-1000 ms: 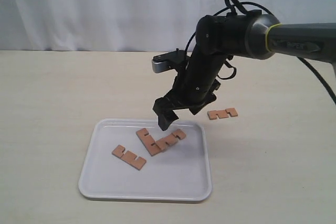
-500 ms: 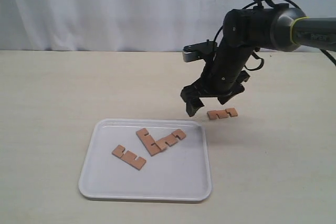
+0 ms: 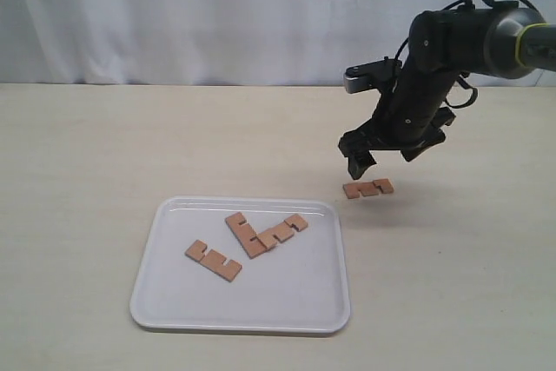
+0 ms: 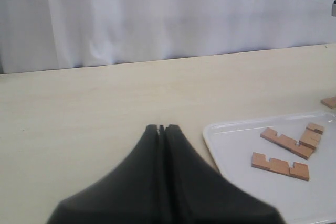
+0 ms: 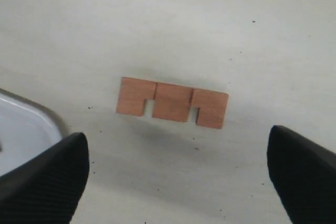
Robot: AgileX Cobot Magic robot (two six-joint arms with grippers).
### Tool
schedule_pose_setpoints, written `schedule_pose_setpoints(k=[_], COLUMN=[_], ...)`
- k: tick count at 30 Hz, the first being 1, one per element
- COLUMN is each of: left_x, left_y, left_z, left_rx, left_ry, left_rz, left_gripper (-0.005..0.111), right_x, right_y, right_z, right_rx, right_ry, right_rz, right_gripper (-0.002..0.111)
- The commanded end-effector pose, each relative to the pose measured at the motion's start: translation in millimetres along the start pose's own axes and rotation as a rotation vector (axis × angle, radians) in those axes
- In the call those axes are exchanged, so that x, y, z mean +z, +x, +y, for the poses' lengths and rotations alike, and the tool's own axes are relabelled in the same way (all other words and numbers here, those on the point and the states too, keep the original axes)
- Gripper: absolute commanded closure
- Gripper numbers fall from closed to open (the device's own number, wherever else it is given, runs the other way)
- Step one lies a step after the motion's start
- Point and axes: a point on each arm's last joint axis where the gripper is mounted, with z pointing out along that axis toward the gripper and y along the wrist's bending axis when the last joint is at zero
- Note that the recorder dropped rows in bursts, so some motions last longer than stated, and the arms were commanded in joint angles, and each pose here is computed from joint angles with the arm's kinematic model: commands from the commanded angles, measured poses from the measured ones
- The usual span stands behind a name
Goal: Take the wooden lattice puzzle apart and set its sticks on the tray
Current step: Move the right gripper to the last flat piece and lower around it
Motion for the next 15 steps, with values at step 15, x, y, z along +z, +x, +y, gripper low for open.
schedule_pose_setpoints(k=[15], left_x=[-0.1], left_y=[-0.4], left_z=[-0.1], left_rx=[-0.004], left_ry=[0.001], left_rz=[-0.012], left_gripper=[0.107], right_x=[30.1], right_y=[-5.1], right_z=[3.2], right_rx=[0.104], right_ry=[-0.103], right_rz=[-0.038], right_gripper=[0.023])
